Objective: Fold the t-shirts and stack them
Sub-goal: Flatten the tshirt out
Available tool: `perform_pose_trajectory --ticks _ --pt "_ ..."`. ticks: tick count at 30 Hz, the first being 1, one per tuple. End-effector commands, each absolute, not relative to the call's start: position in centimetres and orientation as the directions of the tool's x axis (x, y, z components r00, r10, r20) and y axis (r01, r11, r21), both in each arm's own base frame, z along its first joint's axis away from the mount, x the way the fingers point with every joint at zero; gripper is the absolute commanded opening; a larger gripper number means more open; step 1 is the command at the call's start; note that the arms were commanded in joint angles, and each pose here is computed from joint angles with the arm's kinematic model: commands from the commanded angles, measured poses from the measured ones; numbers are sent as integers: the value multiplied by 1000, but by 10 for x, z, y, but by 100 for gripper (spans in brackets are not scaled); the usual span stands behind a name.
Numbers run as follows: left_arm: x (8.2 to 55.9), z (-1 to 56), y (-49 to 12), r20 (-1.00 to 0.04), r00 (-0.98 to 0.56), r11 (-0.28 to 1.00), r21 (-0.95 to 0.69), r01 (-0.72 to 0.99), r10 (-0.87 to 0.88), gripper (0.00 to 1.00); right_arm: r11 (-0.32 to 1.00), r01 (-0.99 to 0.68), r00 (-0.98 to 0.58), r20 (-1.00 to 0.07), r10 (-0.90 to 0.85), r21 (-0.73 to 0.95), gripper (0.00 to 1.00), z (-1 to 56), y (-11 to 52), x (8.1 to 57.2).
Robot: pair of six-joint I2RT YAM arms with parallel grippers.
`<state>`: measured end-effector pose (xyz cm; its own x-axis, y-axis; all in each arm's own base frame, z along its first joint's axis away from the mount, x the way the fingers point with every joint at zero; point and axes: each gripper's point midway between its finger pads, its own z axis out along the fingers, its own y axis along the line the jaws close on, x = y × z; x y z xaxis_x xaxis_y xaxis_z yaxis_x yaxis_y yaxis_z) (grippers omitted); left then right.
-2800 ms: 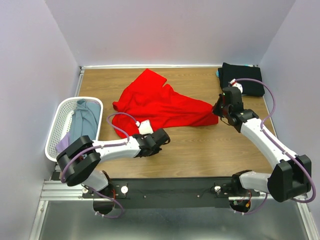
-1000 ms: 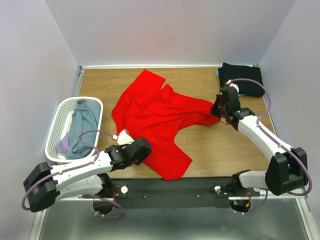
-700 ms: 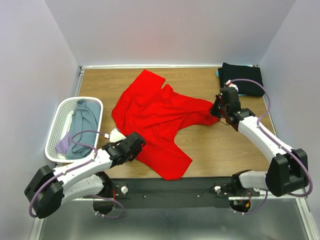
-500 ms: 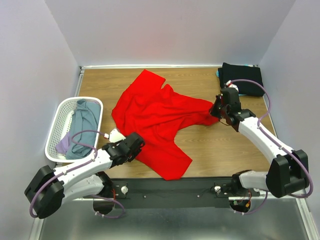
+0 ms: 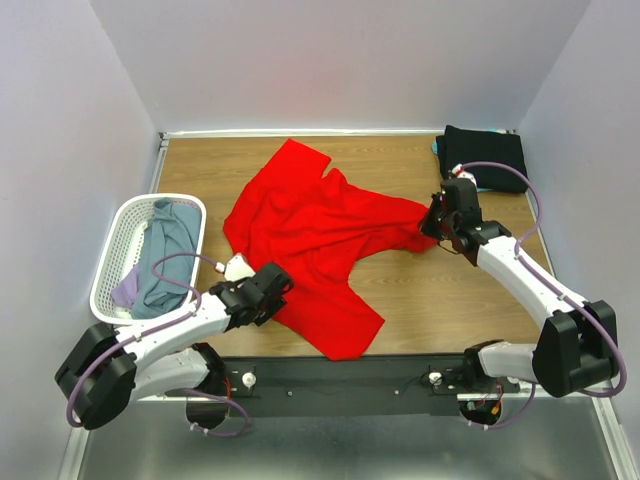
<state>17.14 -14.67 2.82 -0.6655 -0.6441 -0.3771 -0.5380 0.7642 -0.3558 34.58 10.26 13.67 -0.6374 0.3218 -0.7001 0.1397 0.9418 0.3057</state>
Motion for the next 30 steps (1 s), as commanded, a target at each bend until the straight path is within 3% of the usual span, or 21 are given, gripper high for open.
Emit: perform_pose_trajectory --ticks 1,21,27,30 --pt "165 29 -150 -346 -710 788 -318 -527 -614 52 942 138 -627 -709 323 308 0 138 101 343" --pt "162 10 -154 -315 -741 805 -240 -542 -593 51 941 144 -631 -705 326 306 0 135 100 343" --pt "167 6 -147 -341 -724 800 -226 -556 -600 33 942 141 -633 -704 323 305 0 134 101 342" --pt "176 6 -141 -354 -713 795 -239 -557 -605 11 942 141 -633 -704 323 305 0 133 101 342"
